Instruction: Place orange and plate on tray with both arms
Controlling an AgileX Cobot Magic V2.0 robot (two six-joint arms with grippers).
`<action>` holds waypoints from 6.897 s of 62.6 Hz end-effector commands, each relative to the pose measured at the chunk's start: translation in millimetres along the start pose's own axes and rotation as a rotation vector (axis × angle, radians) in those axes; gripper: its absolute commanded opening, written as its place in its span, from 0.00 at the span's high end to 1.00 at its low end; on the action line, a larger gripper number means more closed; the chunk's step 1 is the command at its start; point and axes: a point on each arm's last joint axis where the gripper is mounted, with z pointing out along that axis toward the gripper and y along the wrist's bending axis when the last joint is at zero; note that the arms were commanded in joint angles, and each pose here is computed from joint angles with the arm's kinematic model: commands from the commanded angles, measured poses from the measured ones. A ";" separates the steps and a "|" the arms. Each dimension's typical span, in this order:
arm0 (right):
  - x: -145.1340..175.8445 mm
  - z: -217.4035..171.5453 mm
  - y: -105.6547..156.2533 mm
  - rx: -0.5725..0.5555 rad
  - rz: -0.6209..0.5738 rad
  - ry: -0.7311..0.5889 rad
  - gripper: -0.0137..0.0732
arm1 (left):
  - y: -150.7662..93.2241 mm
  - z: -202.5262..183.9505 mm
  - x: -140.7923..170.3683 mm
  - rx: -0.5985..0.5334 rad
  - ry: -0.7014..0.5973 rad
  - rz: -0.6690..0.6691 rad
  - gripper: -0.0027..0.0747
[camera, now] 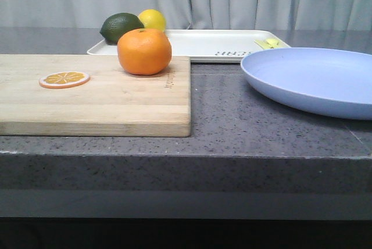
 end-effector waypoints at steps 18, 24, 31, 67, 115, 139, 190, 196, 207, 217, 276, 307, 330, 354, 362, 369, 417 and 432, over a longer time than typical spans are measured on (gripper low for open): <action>-19.3 -3.3 1.6 -0.009 -0.012 -0.148 0.98 | -0.5 -1.7 -6.6 0.012 -0.123 -0.016 0.99; -30.3 -5.0 2.6 -0.010 -0.012 -0.162 0.98 | -1.5 -3.3 -20.9 0.014 -0.138 -0.028 0.99; -56.8 -11.2 5.1 -0.010 -0.013 -0.171 0.98 | -4.2 -9.3 -53.4 0.020 -0.137 -0.038 0.99; -139.3 19.0 12.2 0.020 -0.078 0.200 0.98 | -13.9 27.4 -161.9 0.016 0.141 -0.034 0.99; -119.5 59.1 10.2 0.027 -0.095 0.398 0.41 | -10.6 66.0 -140.9 -0.015 0.338 0.015 0.38; -115.7 58.9 9.8 0.028 -0.094 0.415 0.29 | -26.7 88.8 -131.2 0.106 0.392 0.035 0.21; -115.2 58.7 9.9 0.028 -0.093 0.421 0.29 | -156.2 232.8 -102.8 0.455 0.642 0.185 0.20; -115.0 58.6 9.8 0.028 -0.093 0.424 0.29 | -165.7 249.1 -98.2 0.456 0.656 0.191 0.20; -114.7 58.5 9.8 0.028 -0.093 0.427 0.29 | -177.6 272.3 -87.9 0.452 0.699 0.207 0.20; -114.7 58.5 9.8 0.028 -0.093 0.427 0.29 | -184.9 287.0 -72.8 0.449 0.733 0.220 0.20; -113.5 57.9 9.7 0.029 -0.092 0.442 0.29 | -227.3 296.3 -79.8 0.526 0.709 0.262 0.41; -113.5 57.9 9.7 0.029 -0.092 0.442 0.29 | -329.6 281.7 -97.8 0.737 0.578 0.271 0.41; -113.5 57.9 9.7 0.029 -0.092 0.442 0.29 | -374.0 289.7 -62.9 0.789 0.582 0.276 0.41; -113.5 57.9 9.7 0.029 -0.092 0.442 0.29 | -387.1 287.6 -45.5 0.811 0.580 0.278 0.20; -113.5 57.9 9.7 0.029 -0.092 0.442 0.29 | -386.9 287.5 -44.9 0.810 0.585 0.280 0.18; -113.5 57.9 9.7 0.029 -0.092 0.442 0.29 | -386.6 287.3 -49.5 0.806 0.595 0.272 0.18; -113.8 58.0 9.7 0.029 -0.092 0.439 0.29 | -287.7 234.8 -199.4 0.706 0.541 0.235 0.19; -113.5 57.9 9.7 0.029 -0.092 0.442 0.29 | -221.4 207.2 -202.7 0.632 0.515 0.215 0.19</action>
